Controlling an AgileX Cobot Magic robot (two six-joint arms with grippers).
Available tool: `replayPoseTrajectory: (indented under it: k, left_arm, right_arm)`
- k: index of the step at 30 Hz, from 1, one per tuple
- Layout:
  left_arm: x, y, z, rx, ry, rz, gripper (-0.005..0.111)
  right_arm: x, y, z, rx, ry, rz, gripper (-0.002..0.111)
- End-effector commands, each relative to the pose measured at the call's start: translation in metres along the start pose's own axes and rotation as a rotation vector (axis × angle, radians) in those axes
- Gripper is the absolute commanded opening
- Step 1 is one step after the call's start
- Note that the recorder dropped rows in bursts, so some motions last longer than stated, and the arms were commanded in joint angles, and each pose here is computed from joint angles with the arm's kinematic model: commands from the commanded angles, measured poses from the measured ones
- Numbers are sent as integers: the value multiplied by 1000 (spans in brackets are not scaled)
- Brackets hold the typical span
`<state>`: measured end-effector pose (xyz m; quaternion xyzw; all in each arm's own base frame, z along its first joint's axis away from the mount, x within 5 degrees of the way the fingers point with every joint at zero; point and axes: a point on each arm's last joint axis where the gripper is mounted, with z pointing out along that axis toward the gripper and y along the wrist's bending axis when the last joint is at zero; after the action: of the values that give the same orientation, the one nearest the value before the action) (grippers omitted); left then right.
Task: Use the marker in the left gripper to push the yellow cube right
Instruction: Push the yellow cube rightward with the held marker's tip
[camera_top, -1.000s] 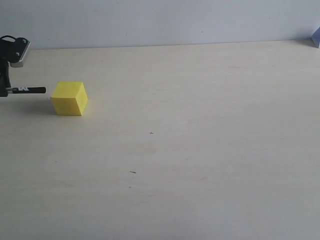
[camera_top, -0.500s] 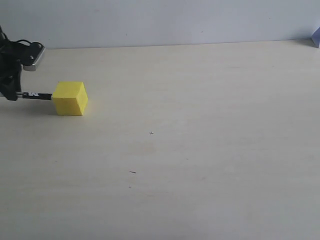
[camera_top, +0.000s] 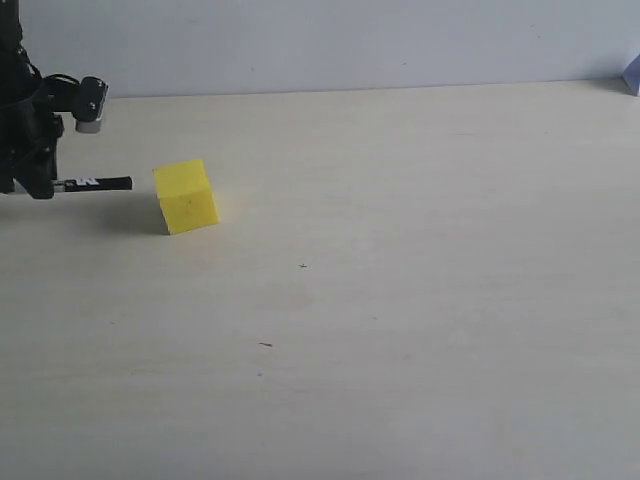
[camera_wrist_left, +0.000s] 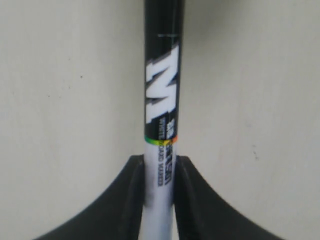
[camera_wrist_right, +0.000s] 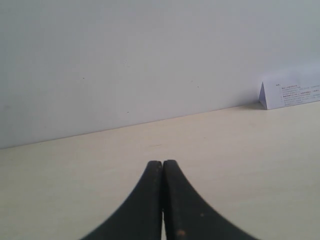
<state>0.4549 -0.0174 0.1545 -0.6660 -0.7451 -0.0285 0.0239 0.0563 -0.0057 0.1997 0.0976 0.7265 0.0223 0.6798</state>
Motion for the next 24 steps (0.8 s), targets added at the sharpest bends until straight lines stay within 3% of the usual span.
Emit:
replayPoseTrajectory:
  k: [1,6,11,14,20,24]
  left_arm:
    - [-4,0,-2,-2,0,-117,0]
    - [-19,-9,6,31,11,-73,0]
    - [-17,-17,17,63,80,4,0]
    - [-19,-17,17,73,42,11,0]
    - [-65,-25,14,42,-29,124,0]
    - [-56,-24,14,61,-24,74,0]
  right_arm:
    - [0,0,0,1,-12,-4,0]
    - [0,0,0,1,-12,-4,0]
    - [0,0,0,1,-12,-4,0]
    - [0,0,0,1,-12,-4,0]
    - [0,0,0,1,-12,-4,0]
    - [0,0,0,1,-12,-4,0]
